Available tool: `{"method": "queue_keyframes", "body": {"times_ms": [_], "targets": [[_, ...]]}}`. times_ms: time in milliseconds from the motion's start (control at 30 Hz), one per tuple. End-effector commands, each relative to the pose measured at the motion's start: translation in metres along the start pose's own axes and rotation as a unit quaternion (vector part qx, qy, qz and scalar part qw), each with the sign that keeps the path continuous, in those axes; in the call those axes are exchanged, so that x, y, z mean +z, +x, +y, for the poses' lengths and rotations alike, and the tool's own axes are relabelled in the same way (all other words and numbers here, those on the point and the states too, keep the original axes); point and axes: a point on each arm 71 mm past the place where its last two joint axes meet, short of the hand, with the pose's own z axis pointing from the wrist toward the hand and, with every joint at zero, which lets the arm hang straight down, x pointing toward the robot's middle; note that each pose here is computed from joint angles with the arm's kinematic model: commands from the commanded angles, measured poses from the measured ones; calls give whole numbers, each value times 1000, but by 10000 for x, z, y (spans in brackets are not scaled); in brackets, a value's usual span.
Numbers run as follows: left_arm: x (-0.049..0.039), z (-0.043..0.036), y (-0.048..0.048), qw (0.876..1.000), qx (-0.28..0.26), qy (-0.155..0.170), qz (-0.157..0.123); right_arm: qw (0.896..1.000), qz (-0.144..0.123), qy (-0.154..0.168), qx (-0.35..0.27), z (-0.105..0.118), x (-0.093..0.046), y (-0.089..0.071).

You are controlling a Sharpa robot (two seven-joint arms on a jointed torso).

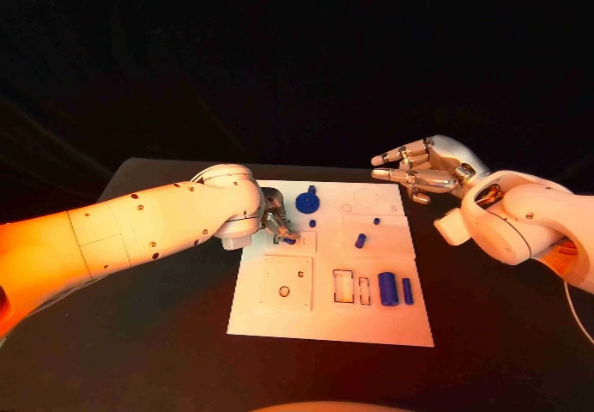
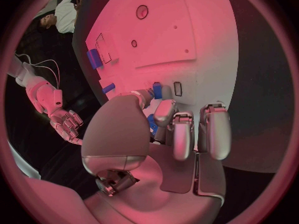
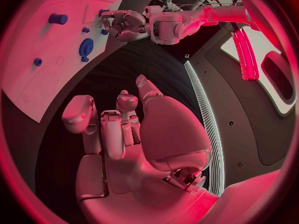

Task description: Assemble the parts on the task board

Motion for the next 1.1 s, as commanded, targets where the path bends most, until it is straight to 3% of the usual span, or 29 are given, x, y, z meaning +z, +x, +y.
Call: {"method": "queue_keyframes", "body": {"times_ms": [33,1100], "targets": [[9,18,47,1000,15,-8,15,1000,12,-7,-9,11,1,27],[116,-67,65,999,14,-15,39,1000,19,0,22,18,0,59]]}}
